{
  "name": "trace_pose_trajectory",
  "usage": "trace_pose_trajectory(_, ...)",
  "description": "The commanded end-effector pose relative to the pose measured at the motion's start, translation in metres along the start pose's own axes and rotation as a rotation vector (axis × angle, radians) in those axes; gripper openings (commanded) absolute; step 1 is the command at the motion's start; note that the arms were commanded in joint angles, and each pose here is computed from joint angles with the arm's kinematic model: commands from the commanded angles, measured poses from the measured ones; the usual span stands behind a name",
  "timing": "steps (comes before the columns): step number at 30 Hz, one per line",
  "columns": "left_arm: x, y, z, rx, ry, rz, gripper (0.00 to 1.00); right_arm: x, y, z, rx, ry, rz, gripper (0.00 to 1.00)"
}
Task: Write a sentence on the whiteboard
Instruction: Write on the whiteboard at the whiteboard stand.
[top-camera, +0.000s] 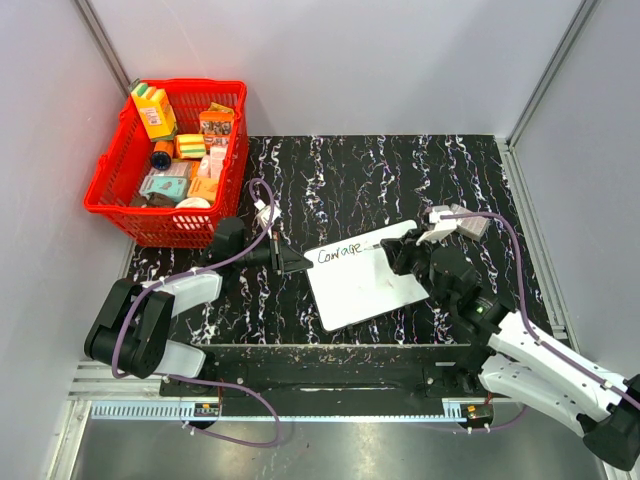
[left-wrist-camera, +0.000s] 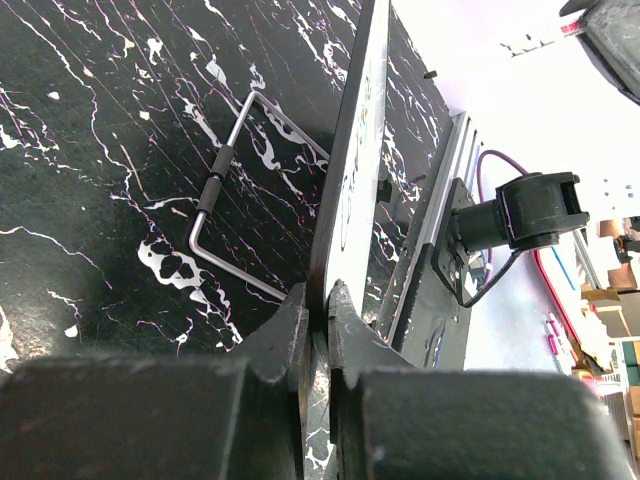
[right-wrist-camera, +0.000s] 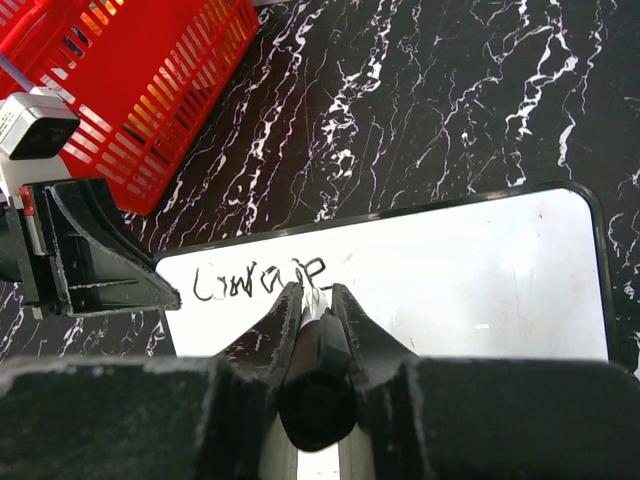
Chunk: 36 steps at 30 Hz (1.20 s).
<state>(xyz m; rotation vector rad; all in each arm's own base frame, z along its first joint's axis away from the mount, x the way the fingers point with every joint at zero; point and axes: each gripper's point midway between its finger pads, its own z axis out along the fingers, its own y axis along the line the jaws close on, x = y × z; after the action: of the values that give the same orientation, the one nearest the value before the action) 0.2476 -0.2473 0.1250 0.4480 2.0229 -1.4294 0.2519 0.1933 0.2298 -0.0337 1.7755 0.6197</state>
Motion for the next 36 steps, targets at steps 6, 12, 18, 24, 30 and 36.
trace_pose_trajectory(6, 0.002, 0.025, 0.002, -0.091, -0.007, 0.118, 0.00, -0.050, 0.011, 0.008, 0.015, -0.098, -0.050, 0.00)
trace_pose_trajectory(12, 0.002, 0.025, 0.001, -0.091, -0.007, 0.120, 0.00, -0.058, 0.003, 0.017, 0.023, -0.093, -0.045, 0.00)
trace_pose_trajectory(18, 0.004, 0.025, 0.000, -0.092, -0.007, 0.117, 0.00, -0.066, -0.018, 0.018, 0.030, -0.084, -0.012, 0.00)
trace_pose_trajectory(24, 0.004, 0.025, 0.002, -0.088, -0.003, 0.118, 0.00, -0.060, -0.028, 0.010, 0.036, -0.061, -0.014, 0.00)
trace_pose_trajectory(30, 0.003, 0.026, 0.001, -0.095, -0.005, 0.118, 0.00, -0.049, -0.026, 0.006, 0.008, -0.037, -0.005, 0.00)
trace_pose_trajectory(36, 0.003, 0.026, 0.002, -0.096, -0.004, 0.117, 0.00, -0.047, -0.027, 0.004, 0.006, -0.038, -0.004, 0.00)
